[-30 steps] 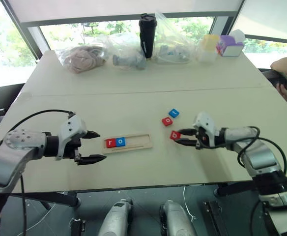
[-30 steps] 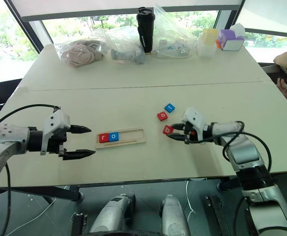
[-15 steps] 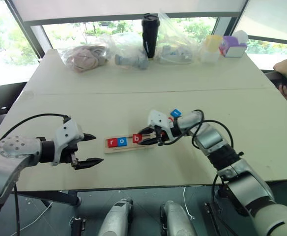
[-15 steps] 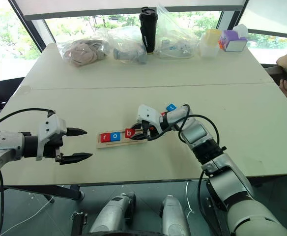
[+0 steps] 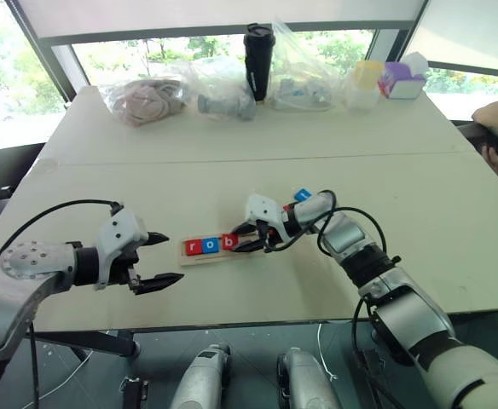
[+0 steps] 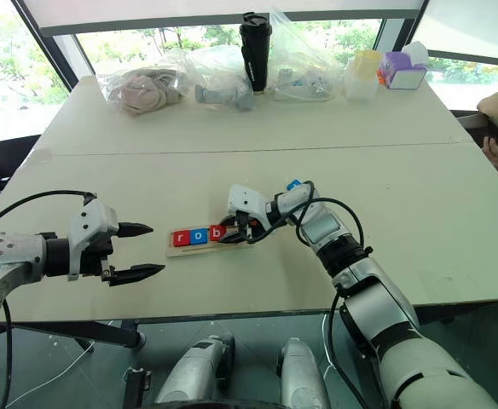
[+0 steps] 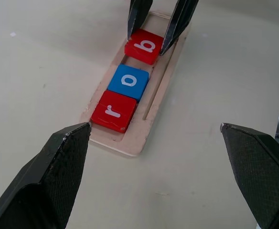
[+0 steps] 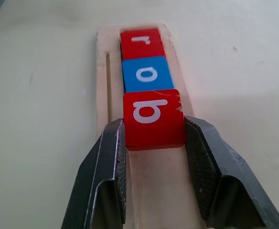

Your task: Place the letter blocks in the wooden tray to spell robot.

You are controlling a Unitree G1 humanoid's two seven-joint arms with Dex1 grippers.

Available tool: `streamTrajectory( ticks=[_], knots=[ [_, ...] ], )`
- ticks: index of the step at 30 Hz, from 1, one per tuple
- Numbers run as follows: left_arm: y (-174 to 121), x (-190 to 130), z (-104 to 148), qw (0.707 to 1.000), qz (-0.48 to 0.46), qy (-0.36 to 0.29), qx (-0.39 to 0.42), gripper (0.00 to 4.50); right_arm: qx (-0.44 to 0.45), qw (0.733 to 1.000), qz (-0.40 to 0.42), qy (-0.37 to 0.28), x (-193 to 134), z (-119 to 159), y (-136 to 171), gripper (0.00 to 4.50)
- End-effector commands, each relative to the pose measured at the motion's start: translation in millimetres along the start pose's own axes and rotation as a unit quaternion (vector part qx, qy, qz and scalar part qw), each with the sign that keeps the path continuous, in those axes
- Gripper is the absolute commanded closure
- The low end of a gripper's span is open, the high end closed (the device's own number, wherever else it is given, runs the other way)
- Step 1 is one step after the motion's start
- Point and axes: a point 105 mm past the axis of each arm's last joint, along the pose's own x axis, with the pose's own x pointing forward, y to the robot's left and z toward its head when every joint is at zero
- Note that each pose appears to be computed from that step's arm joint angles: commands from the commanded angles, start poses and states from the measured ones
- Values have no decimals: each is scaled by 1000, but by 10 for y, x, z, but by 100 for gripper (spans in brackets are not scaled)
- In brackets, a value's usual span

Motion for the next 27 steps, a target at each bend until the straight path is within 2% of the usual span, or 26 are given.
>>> streamTrajectory(
  ticks=[1, 8, 10, 13, 14, 15, 21, 27],
  knots=[
    [4, -31, 94, 1000, 9, -15, 14, 0, -23, 1000, -6, -13, -10, 135, -65, 334],
    [4, -21, 101, 1000, 13, -19, 11, 0, -28, 1000, -1, -9, 13, 126, -66, 334],
    [6, -20, 101, 1000, 14, -19, 11, 0, -29, 1000, -2, -9, 12, 127, -70, 228],
    [9, -14, 106, 1000, 15, -21, 11, 0, -31, 999, -5, -7, -5, 123, -85, 94],
    [9, -11, 108, 1000, 15, -21, 11, 0, -31, 999, -7, -7, -15, 121, -95, 28],
    [10, -9, 110, 1000, 15, -22, 12, 0, -30, 999, -9, -7, -23, 119, -103, 1],
    [15, 6, 117, 1000, 14, -23, 13, 0, -27, 998, -40, -31, -119, 226, -202, 1],
    [-16, 9, 304, 998, 8, -63, 12, 0, 25, 975, -192, -112, -779, 443, -565, 1]
  ],
)
